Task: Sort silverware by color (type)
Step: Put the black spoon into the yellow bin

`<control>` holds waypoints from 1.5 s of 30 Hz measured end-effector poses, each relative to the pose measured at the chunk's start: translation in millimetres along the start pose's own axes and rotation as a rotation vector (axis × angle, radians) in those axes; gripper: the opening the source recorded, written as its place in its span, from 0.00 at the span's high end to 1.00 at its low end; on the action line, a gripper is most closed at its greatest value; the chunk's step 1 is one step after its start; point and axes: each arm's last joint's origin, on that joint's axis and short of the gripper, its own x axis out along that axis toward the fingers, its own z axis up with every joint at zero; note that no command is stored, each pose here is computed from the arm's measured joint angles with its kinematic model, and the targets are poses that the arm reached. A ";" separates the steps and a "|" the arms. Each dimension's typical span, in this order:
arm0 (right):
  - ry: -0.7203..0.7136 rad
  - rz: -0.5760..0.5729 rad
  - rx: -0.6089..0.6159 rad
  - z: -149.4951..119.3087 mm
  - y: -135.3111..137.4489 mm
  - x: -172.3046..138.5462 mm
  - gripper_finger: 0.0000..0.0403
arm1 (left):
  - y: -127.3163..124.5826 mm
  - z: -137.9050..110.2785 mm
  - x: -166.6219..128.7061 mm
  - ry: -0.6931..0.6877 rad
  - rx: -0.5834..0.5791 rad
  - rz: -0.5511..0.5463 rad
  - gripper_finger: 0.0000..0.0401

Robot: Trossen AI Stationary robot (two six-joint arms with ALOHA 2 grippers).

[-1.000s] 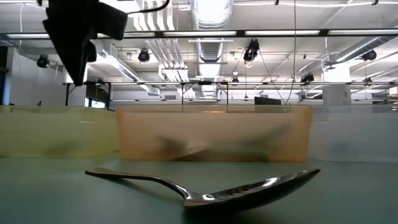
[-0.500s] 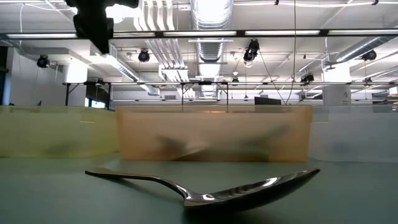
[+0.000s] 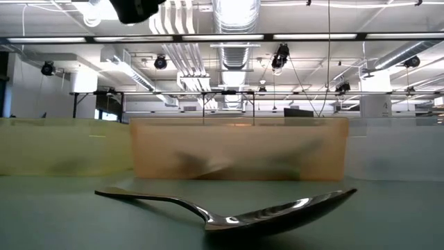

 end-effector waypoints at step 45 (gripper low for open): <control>-1.200 -0.014 -0.409 151.9 54.2 -202.1 0.98 | 32.0 -20.2 38.8 -0.909 -0.022 0.272 0.71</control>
